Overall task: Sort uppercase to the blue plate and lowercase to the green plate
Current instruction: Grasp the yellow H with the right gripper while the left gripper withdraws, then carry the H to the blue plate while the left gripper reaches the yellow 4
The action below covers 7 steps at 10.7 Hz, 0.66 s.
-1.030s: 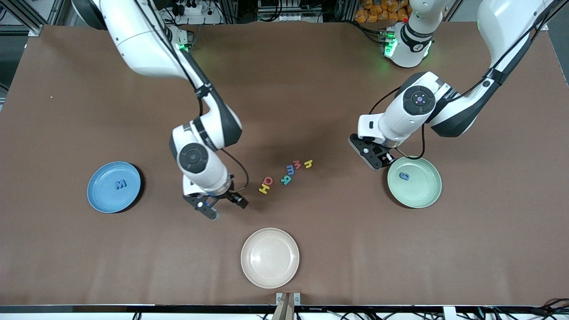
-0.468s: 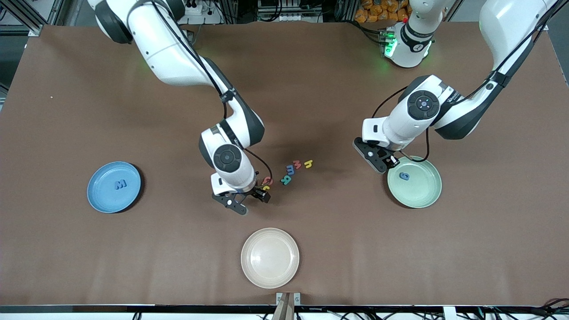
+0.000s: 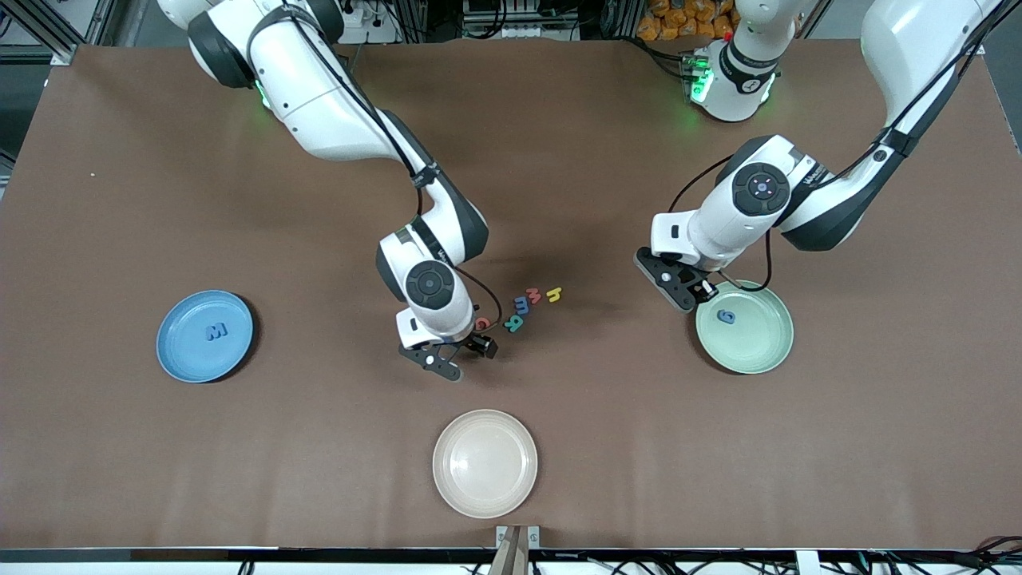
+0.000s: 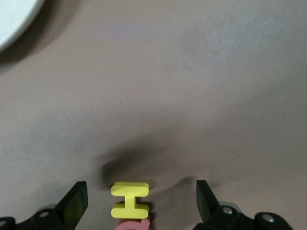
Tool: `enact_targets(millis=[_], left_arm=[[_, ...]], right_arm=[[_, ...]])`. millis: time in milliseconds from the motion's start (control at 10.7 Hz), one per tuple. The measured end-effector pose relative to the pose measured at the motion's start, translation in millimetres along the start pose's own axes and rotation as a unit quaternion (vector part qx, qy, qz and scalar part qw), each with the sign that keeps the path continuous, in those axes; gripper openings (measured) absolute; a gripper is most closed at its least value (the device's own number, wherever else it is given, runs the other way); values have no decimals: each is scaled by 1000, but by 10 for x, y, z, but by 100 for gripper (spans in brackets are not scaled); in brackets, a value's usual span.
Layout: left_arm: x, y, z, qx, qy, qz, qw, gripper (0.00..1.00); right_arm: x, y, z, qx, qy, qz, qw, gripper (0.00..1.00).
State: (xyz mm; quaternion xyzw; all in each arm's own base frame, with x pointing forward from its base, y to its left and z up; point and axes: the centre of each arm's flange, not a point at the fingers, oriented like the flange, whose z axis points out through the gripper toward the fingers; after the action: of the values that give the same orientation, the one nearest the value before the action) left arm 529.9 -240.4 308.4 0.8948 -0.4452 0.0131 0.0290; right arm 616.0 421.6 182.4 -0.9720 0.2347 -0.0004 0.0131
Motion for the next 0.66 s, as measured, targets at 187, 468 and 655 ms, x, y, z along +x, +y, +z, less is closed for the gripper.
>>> enact_targets(millis=[187, 468, 655], left_arm=[[0, 0, 0, 0, 0, 3, 1000, 59], [-37, -62, 29, 0, -3, 11, 1000, 58], [-42, -71, 33, 0, -3, 12, 1000, 56]], right_arm=[[-71, -20, 72, -5, -2, 0, 1000, 100], [-135, -43, 138, -9, -2, 0, 1000, 100], [-118, -59, 103, -6, 1, 3, 1000, 86]])
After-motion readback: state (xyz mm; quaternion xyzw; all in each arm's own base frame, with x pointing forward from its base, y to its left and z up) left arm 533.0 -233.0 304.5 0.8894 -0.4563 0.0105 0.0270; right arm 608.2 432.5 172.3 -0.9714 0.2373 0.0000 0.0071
